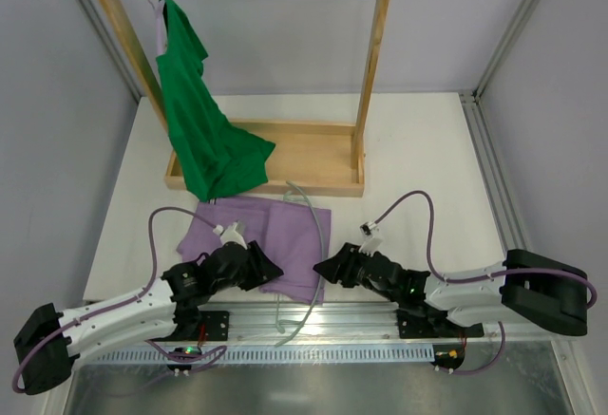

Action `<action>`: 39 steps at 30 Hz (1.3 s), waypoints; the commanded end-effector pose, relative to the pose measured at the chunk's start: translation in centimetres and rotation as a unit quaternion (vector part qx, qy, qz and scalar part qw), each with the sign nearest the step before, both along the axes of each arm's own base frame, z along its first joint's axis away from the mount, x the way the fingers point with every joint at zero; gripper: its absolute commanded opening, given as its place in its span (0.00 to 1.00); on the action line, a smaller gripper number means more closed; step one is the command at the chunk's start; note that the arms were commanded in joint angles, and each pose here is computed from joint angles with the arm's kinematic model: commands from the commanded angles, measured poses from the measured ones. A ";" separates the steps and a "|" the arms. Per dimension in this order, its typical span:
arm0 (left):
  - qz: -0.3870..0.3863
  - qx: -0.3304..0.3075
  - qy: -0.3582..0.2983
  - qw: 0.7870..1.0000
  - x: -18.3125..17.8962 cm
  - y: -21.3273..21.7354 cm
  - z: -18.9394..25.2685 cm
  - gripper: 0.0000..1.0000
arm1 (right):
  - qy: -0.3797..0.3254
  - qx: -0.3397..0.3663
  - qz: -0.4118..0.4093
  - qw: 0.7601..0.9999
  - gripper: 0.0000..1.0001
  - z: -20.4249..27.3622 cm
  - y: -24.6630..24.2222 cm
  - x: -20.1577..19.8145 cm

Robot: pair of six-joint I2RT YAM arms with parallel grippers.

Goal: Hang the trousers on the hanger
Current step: Place trousers on hanger

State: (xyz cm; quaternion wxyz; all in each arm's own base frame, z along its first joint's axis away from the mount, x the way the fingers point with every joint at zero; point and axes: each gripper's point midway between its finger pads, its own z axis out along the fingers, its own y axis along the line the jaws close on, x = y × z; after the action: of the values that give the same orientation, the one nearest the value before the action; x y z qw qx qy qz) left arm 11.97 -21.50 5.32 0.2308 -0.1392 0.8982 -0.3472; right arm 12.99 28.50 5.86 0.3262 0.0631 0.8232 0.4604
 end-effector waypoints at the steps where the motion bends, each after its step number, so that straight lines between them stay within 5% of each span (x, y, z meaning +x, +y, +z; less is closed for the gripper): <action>1: 0.010 0.021 0.011 1.000 -0.3 0.9 -1.2 0.45 | -0.025 0.011 -0.012 1.000 0.52 1.8 0.9 1.2; 11: 0.007 0.024 0.017 1.000 -0.3 0.6 -1.5 0.45 | -0.011 -0.015 -0.041 0.999 0.52 0.8 -0.4 1.6; 39: 0.010 0.027 0.026 0.999 -0.8 1.2 -1.9 0.45 | -0.057 0.062 0.044 0.995 0.51 3.5 4.5 1.4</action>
State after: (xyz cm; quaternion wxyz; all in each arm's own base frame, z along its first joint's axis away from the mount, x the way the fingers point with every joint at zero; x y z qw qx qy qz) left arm 11.74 -21.13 4.88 0.2241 -0.1483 0.9013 -0.3398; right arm 13.76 30.47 4.93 0.3220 0.0338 0.8289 0.4561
